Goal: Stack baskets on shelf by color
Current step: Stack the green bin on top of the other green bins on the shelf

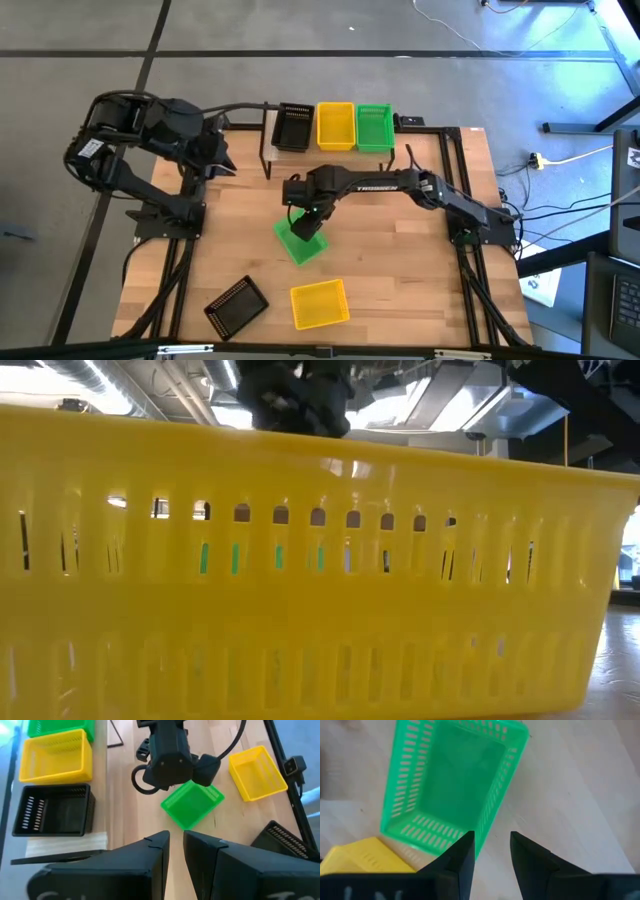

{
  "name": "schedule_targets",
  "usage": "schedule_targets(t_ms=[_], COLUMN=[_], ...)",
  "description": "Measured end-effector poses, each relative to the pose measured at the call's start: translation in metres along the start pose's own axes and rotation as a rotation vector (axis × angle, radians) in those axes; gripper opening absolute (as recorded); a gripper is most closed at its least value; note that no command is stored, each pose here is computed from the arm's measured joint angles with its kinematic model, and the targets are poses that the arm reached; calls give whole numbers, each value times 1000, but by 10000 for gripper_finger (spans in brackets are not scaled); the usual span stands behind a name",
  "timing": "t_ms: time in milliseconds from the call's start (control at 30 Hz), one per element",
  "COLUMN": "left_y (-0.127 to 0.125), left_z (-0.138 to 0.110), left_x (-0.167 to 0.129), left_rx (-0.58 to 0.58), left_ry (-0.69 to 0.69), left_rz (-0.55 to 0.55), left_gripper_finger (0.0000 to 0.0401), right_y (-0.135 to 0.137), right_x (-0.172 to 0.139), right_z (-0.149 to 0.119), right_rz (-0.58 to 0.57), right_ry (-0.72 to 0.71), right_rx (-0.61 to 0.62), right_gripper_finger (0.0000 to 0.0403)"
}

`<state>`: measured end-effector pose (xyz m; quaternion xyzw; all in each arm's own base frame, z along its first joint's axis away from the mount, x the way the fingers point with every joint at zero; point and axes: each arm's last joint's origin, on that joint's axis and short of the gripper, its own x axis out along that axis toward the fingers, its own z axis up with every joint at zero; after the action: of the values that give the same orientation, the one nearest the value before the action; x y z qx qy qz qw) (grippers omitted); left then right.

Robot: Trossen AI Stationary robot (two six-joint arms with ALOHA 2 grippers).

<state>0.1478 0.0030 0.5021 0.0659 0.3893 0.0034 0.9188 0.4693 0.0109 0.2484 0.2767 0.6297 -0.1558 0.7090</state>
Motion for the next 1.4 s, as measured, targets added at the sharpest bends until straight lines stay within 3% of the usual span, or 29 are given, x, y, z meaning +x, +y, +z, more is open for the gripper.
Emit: schedule_targets(t_ms=[667, 833, 1000, 1100, 1233, 1400], left_y=[-1, -1, -1, -1, -1, -1], left_z=[-2, -2, -2, -2, -2, -2], left_x=[13, 13, 13, 13, 13, 13], left_rx=[10, 11, 18, 18, 17, 18], left_ry=[54, 54, 54, 54, 54, 54], left_rz=[-7, -7, -7, -7, -7, -7], left_gripper_finger=[47, 47, 47, 47, 47, 47], right_y=[-8, -11, -16, -18, -17, -14], right_x=[48, 60, 77, 82, 83, 62], right_z=[20, 21, 18, 17, 16, 11], right_rz=[-27, -68, -79, -76, -36, 41], right_ry=[22, 5, 30, 42, 74, 120], right_rx=[22, -75, -73, -70, -68, -75], right_gripper_finger=[123, 123, 120, 90, 14, 3])
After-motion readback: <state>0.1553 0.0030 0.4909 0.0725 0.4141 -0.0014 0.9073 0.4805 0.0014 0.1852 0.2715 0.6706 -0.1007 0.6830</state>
